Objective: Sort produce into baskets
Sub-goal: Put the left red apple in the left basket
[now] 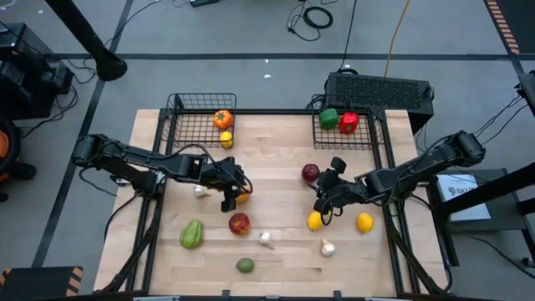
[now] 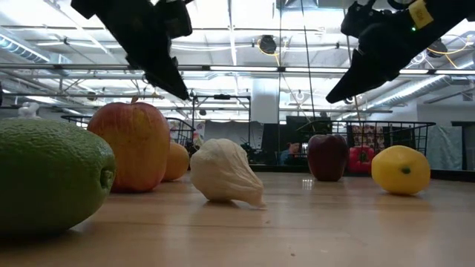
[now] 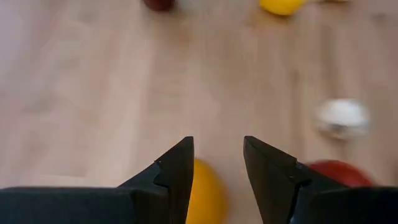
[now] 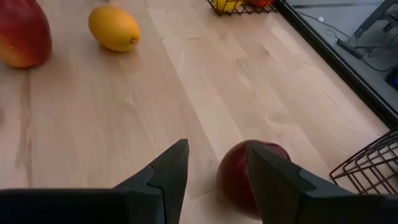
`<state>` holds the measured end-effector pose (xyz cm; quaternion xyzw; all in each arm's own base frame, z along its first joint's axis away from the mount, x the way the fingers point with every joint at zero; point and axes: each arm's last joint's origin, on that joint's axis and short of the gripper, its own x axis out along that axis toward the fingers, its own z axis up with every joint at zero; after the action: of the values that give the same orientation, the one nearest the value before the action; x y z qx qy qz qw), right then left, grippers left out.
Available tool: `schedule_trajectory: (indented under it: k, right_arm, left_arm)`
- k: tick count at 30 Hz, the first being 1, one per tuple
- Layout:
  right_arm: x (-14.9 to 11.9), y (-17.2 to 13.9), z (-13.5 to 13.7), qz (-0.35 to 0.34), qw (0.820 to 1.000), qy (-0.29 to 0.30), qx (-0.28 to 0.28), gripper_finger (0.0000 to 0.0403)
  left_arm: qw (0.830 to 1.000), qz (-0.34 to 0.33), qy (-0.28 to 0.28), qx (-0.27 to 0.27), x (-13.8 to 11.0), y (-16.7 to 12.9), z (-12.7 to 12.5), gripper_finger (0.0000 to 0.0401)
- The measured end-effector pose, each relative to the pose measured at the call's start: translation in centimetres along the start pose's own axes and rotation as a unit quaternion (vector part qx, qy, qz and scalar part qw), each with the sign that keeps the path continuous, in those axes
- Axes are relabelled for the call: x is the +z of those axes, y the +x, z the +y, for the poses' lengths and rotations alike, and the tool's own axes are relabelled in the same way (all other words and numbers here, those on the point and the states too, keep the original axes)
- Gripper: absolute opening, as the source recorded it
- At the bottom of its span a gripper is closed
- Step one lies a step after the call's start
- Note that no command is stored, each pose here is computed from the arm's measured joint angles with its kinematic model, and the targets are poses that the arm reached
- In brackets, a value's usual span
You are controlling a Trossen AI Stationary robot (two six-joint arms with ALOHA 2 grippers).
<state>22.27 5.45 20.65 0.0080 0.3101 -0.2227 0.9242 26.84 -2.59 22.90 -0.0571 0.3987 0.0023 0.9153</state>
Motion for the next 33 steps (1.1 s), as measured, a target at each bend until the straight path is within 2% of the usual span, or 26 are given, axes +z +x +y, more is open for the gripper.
schedule_trajectory:
  k: [7, 9, 14, 18, 20, 23, 29, 33]
  right_arm:
    - [0.0, 0.0, 0.0, 0.001, 1.0, 0.006, 0.001, 0.0153]
    - [0.0, 0.0, 0.0, 0.001, 1.0, 0.012, 0.001, 0.0153]
    - [0.0, 0.0, 0.0, 0.0, 1.0, 0.022, 0.001, 0.0153]
    - [0.1, 0.0, 0.0, -0.001, 0.999, 0.034, 0.002, 0.0153]
    - [0.1, 0.0, 0.0, -0.001, 0.999, 0.035, 0.003, 0.0153]
    - [0.0, 0.0, 0.1, 0.003, 0.999, 0.036, 0.012, 0.0153]
    - [0.0, 0.0, 0.1, 0.004, 0.999, 0.036, 0.015, 0.0153]
    - [0.0, 0.0, 0.1, 0.009, 0.999, 0.036, 0.024, 0.0153]
  left_arm:
    - [0.998, 0.02, -0.006, -0.062, -1.2, -0.4, -4.4, 0.0148]
    - [0.998, 0.016, -0.015, -0.051, -1.6, -0.6, -5.5, 0.0148]
    - [0.997, -0.04, -0.049, 0.046, -2.5, -1.3, -8.0, 0.0148]
    - [0.989, -0.089, -0.092, 0.08, -3.6, -2.3, -10.3, 0.0148]
    - [0.985, -0.104, -0.113, 0.078, -4.1, -2.7, -11.2, 0.0148]
    - [0.981, -0.104, -0.154, 0.048, -4.7, -3.2, -12.4, 0.0148]
    - [0.979, -0.12, -0.161, 0.036, -4.9, -3.5, -13.2, 0.0152]
    - [0.979, -0.125, -0.156, 0.029, -5.2, -3.8, -13.7, 0.0184]
